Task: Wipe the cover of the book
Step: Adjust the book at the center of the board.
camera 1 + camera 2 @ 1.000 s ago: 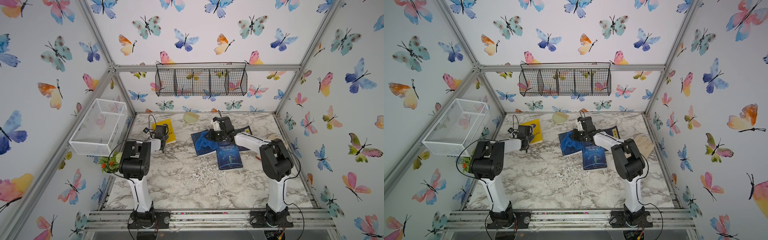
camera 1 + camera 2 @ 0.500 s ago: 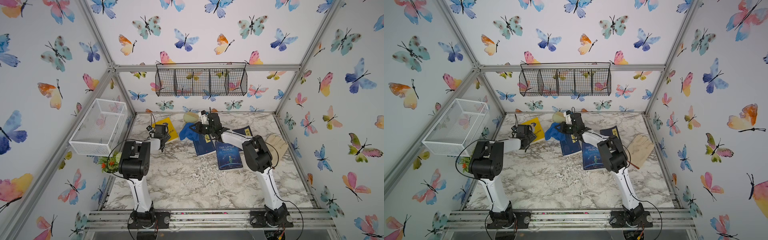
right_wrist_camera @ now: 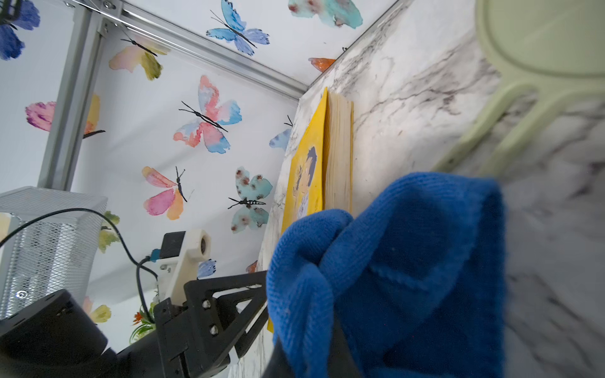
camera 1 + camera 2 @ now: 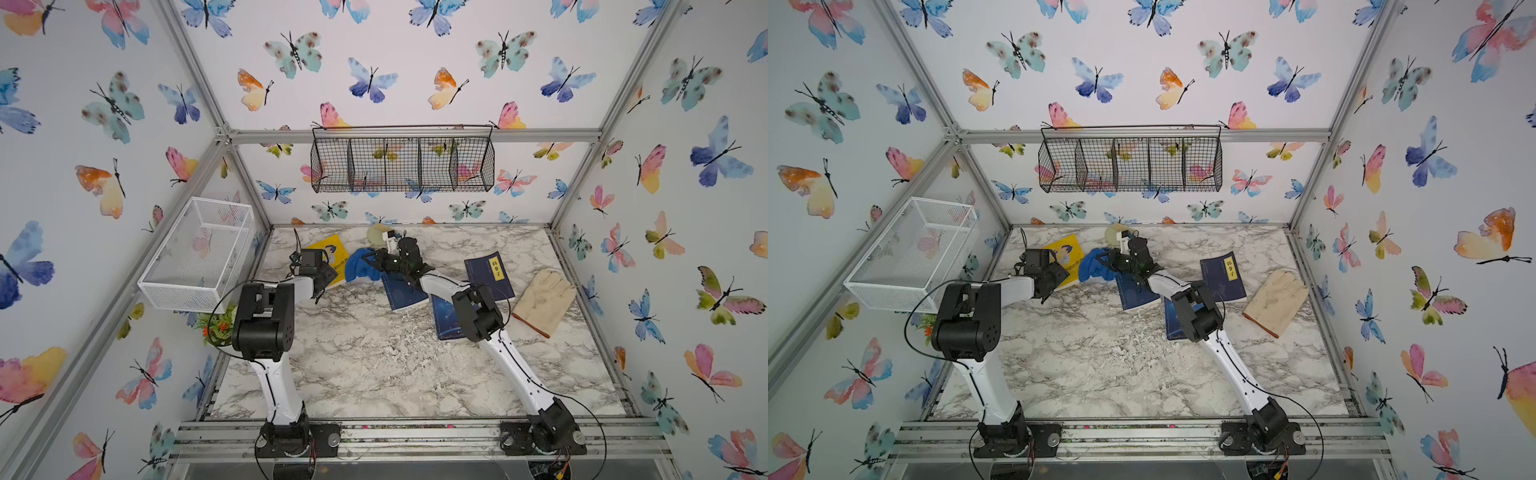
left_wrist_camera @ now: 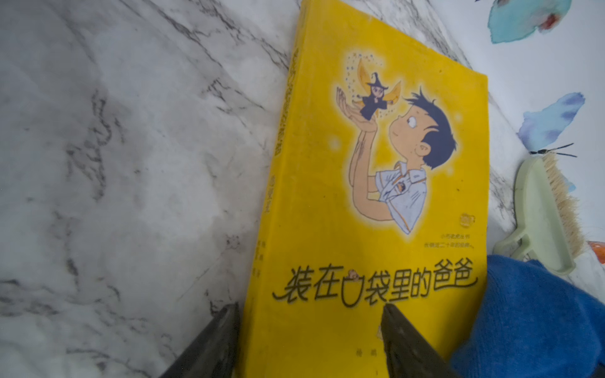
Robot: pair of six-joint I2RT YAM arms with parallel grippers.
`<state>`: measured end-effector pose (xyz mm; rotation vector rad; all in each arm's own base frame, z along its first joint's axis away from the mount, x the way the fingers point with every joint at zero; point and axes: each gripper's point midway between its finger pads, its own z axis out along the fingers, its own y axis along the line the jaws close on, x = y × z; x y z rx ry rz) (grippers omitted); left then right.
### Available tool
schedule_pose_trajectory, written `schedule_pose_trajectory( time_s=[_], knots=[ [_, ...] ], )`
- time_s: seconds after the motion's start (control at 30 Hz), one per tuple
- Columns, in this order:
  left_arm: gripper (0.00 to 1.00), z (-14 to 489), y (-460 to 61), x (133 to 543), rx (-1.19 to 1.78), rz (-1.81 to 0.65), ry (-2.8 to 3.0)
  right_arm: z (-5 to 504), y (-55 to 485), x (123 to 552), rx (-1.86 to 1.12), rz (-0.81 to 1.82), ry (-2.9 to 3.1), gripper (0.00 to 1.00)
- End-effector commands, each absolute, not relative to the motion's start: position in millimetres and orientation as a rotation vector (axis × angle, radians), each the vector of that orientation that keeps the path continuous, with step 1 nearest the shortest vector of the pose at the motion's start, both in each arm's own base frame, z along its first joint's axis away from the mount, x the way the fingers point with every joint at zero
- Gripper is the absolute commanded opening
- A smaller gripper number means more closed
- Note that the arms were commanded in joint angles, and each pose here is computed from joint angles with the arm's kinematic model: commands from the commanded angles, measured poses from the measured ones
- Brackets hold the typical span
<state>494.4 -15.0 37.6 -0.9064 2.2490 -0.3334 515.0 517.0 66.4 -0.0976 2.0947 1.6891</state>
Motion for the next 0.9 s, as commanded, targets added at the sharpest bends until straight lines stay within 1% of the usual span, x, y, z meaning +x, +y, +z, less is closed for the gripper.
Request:
schedule_pose_trajectory(
  time_s=[0.0, 0.2, 0.27, 0.53, 0.67, 0.87],
  knots=[
    [0.67, -12, -35, 464, -0.880, -0.381, 2.479, 27, 531, 492, -0.078, 1.733, 2.188, 0.09],
    [0.66, -11, -37, 459, -0.843, -0.396, 2.491, 16, 542, 471, -0.143, 1.726, 2.256, 0.10],
    [0.66, -12, -38, 457, -0.837, -0.394, 2.500, 7, 537, 467, -0.153, 1.667, 2.308, 0.10],
    [0.57, -16, -40, 446, -0.820, -0.384, 2.557, -19, 522, 460, -0.223, 1.454, 2.490, 0.09],
    [0.48, -18, -43, 443, -0.787, -0.350, 2.580, 3, 507, 461, -0.286, 1.332, 2.452, 0.08],
    [0.48, -16, -63, 441, -0.677, -0.243, 2.631, 78, 481, 461, -0.419, 1.183, 2.346, 0.08]
  ],
)
